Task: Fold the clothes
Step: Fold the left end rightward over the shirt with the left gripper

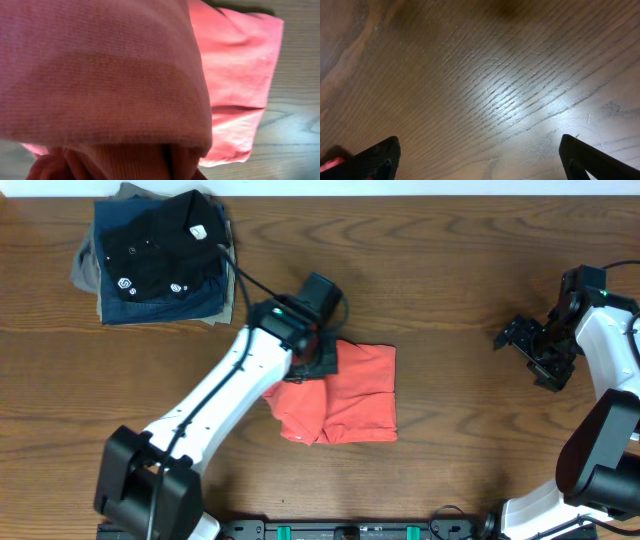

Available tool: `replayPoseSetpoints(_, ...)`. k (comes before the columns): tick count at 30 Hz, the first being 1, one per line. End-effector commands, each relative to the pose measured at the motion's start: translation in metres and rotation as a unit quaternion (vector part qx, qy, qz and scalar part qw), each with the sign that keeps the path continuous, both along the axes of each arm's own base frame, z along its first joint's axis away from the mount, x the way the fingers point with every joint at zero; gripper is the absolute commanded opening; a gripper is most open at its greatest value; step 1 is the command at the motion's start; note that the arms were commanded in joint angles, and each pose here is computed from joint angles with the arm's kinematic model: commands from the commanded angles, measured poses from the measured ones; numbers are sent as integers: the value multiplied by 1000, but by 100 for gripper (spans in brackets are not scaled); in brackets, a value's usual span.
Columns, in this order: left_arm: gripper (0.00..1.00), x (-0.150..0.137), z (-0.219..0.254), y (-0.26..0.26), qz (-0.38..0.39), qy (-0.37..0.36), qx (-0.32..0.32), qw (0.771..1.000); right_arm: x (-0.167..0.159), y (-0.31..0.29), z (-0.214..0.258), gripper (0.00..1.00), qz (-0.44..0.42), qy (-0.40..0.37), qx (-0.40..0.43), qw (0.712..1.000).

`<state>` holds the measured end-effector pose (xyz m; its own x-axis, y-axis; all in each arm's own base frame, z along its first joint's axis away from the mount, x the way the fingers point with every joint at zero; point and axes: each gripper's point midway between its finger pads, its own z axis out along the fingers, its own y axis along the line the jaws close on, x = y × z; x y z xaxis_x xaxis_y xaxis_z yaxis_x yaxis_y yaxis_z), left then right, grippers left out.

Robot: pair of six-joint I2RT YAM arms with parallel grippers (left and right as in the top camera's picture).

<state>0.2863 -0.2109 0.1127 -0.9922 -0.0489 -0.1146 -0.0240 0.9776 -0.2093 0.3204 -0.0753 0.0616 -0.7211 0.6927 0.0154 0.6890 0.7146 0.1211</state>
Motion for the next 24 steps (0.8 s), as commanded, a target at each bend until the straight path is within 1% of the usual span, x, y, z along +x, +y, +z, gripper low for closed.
replayPoseSetpoints(1,7,-6,-12,-14,10,16,-1,1000,4,-3,5,99,4,-9,-5,1000)
replayPoseSetpoints(11,9,-5,-41,-46,-4,18,-4,1000,4,-3,5,99,4,-9,-5,1000)
replayPoseSetpoints(14,17,-3,-42,-48,-5,15,-6,1000,4,-3,5,99,4,-9,-5,1000)
replayPoseSetpoints(17,40,-3,-42,-49,-5,13,-7,1000,4,-3,5,99,5,-9,-5,1000)
replayPoseSetpoints(20,46,-3,-42,-49,-6,14,-7,1000,4,-3,5,100,4,-9,-5,1000)
replayPoseSetpoints(24,47,-4,-41,-50,-13,16,-10,1000,4,-3,5,99,5,-9,-5,1000)
